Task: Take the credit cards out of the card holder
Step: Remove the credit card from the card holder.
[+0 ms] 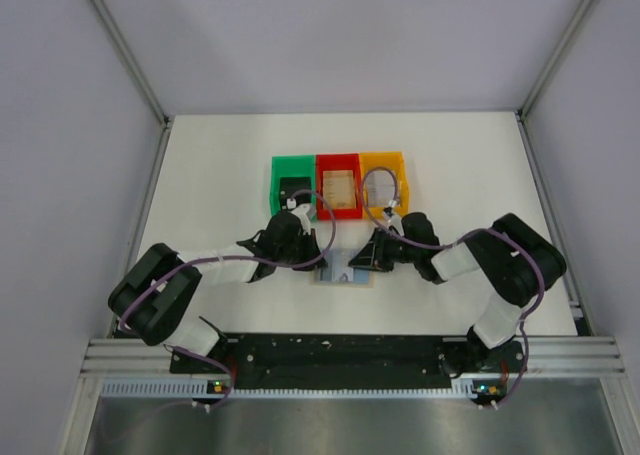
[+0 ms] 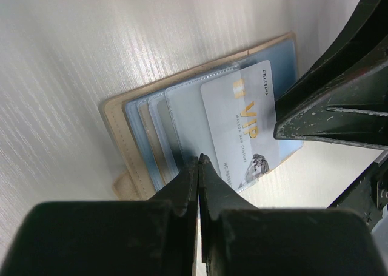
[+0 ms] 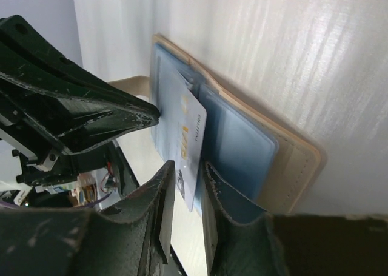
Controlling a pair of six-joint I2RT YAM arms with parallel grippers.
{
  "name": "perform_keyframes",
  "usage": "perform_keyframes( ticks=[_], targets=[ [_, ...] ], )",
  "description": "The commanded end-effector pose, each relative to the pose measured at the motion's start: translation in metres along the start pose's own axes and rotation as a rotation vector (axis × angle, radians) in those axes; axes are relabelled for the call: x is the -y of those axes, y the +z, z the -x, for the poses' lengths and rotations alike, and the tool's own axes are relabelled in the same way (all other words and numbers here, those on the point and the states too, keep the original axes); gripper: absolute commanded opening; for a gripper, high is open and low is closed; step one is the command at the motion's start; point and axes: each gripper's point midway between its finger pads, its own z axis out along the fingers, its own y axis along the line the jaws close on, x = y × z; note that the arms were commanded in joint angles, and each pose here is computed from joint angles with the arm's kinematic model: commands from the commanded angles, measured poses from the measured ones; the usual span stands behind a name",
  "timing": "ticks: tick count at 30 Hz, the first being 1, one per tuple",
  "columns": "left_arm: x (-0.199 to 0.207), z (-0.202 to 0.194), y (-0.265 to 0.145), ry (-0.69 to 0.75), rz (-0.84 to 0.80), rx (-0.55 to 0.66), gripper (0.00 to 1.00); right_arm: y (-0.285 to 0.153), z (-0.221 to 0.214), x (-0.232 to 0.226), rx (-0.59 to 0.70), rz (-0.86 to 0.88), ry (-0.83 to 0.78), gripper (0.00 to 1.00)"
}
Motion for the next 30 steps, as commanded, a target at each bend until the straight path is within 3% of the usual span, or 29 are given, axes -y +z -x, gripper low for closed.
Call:
perform_keyframes(
  ticks=[1,14,17,21,30],
  targets=[
    [-0.028,-0.026,-0.005,-0.004,0.117,-0.081,0.00,0.000,0.011,-0.015,0.034,0.078,-0.030,0.25],
    [-0.022,-0.028,-0.002,-0.036,0.080,-0.078,0.00,0.011,0.003,-0.021,0.005,0.113,-0.004,0.28],
    [-0.023,-0.028,-0.002,-0.038,0.083,-0.078,0.00,0.010,0.001,-0.019,0.005,0.105,-0.003,0.20],
    [-0.024,-0.030,-0.003,-0.038,0.088,-0.078,0.00,0.009,-0.001,-0.015,-0.003,0.084,-0.009,0.00],
    [-0.027,-0.025,-0.008,-0.016,0.111,-0.058,0.00,-0.019,0.011,0.000,0.008,-0.078,-0.113,0.00]
  ],
)
